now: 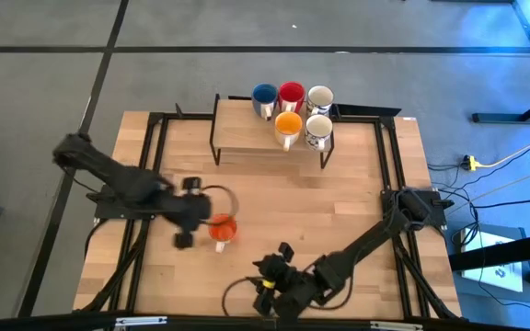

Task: Place coffee mugs
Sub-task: Put the orange mug on the shelf

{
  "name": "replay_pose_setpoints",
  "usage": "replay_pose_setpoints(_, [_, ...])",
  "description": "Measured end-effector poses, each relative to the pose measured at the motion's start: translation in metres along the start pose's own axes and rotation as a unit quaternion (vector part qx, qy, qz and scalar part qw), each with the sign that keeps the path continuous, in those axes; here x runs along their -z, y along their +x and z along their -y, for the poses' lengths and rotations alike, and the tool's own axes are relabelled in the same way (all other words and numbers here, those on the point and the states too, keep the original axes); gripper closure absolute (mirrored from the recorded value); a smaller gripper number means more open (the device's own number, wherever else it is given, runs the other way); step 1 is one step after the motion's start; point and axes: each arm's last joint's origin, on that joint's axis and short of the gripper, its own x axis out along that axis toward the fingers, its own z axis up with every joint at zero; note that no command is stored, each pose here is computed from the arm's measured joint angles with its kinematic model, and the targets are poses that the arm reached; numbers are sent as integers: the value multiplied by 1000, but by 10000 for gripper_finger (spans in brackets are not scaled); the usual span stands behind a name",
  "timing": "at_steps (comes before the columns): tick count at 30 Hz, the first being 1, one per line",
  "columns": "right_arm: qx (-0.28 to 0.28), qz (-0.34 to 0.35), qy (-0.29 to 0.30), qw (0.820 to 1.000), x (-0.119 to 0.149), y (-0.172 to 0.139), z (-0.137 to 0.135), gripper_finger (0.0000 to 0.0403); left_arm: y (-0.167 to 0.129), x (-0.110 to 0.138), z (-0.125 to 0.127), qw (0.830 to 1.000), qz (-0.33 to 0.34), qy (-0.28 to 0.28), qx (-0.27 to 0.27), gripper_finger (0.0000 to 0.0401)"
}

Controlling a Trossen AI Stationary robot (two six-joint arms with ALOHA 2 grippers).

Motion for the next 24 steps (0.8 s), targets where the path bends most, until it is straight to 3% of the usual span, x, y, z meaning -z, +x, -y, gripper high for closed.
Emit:
replay_pose_setpoints(5, [-14, 8, -2, 1000, -37, 14, 8, 214, -40, 51, -2, 996, 87, -15, 25, 284])
replay_pose_setpoints(12, [-45, 24, -11, 999, -101, 27, 27, 214, -52, 108, -14, 985, 121, -73, 94, 284])
replay_pose_setpoints(18, [-60, 38, 3, 997, -153, 37, 54, 214, -46, 126, -19, 986, 120, -47, 110, 284])
replay_pose_setpoints(24, [-42, 46, 3, 998, -186, 32, 73, 214, -48, 129, -20, 986, 124, -17, 114, 284])
